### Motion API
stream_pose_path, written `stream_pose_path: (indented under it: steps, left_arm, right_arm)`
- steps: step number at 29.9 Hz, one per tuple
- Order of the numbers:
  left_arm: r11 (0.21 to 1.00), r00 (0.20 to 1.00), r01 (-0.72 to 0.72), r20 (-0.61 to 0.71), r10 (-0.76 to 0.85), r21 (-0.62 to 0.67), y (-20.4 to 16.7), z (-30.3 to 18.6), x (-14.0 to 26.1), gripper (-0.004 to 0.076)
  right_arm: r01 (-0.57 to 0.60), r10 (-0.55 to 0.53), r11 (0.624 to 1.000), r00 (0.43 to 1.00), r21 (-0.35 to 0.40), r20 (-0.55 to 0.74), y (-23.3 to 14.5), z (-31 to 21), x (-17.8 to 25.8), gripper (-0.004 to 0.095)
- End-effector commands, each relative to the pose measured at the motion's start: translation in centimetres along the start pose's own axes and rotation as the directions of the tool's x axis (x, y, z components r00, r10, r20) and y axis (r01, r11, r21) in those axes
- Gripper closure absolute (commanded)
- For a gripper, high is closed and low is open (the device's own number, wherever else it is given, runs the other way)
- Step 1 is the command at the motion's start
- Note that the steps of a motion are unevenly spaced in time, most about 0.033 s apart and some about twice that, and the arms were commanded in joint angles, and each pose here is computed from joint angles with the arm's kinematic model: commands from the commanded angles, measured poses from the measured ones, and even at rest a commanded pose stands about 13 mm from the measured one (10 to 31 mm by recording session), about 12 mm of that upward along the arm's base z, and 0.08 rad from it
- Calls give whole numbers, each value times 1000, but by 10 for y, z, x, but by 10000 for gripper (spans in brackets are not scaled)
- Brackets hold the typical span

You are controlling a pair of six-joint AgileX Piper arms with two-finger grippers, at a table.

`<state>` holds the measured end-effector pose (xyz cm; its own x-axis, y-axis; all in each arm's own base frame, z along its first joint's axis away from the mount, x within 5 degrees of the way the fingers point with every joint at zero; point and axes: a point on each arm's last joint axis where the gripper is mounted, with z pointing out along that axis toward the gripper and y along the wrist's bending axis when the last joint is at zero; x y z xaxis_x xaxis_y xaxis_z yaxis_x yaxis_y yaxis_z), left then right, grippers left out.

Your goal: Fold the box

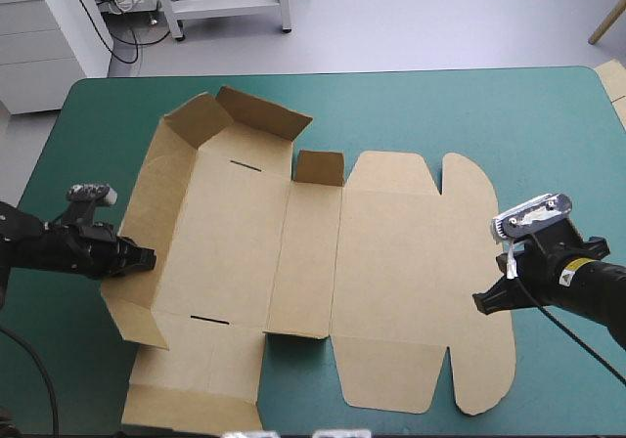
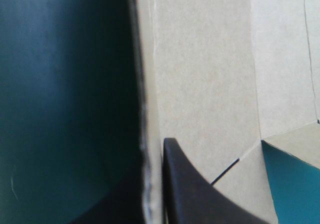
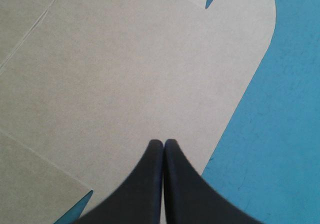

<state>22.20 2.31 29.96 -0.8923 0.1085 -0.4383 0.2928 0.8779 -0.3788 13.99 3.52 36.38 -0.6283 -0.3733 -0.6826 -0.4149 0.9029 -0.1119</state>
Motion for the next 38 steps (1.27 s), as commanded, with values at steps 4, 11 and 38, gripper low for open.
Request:
stream_pose_path:
  steps: [4,11,38]
  left_arm:
    - [969,967,-247,71,246,3,-48,-30,-42,731]
    - [895,899,-438,-40,436,-89,-79,-22,-74,731]
    - [171,298,-855,-196,934,-489,-227,44,-125,731]
  right_arm:
    - [13,-24,998,984,63,177,-6,-34,-28,929]
    - [16,-34,996,972,83,233,-6,-50,-32,929]
    - [6,-56,988,945,155,323,-8,-70,-28,929]
